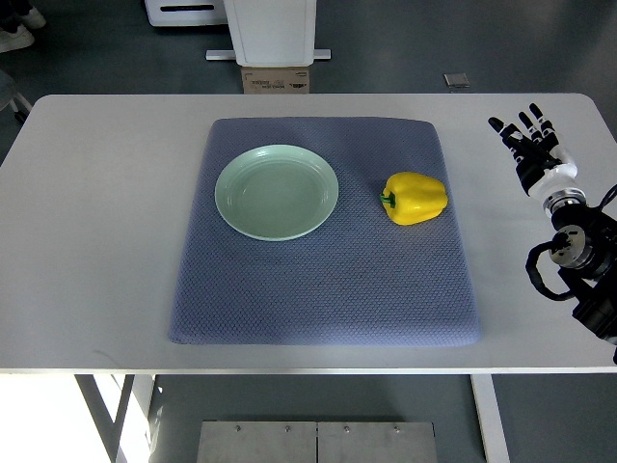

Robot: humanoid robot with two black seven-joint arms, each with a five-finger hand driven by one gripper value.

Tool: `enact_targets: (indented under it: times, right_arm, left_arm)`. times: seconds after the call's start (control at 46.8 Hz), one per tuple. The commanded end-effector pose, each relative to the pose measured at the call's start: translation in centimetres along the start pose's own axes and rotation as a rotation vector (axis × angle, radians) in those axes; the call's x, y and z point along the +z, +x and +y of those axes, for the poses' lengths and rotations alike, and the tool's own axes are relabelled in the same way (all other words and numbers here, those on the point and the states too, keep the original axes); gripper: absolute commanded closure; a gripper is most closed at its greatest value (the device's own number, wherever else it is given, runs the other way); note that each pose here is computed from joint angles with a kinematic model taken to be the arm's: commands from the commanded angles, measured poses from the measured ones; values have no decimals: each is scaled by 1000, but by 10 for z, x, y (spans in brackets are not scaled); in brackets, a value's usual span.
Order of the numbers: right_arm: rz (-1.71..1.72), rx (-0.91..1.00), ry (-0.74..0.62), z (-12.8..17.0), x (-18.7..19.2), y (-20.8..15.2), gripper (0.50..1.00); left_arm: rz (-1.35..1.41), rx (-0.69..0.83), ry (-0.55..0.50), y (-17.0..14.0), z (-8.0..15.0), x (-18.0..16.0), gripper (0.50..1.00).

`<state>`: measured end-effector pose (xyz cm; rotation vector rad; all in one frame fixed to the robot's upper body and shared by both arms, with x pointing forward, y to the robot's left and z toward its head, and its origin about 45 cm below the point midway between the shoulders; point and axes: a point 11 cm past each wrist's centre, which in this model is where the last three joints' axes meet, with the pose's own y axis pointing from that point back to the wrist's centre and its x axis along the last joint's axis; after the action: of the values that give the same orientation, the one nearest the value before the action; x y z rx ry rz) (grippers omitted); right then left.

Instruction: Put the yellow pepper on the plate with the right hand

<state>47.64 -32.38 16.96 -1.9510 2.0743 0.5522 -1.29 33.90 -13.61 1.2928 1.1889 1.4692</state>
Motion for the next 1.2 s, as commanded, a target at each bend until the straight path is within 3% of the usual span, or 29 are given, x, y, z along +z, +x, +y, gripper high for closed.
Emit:
enact_targets:
  times: [0.0,0.534,1.176]
  right_arm:
    - [5,-6,1,-1,-2,-1,500]
    - [158,-147,52,-15,-43,-32,500]
    - [676,-555,25,13,-79,-72,502]
  left_arm:
    - [0,0,1,0,0,0,500]
    - [0,0,1,0,0,0,500]
    - [0,0,1,0,0,0,500]
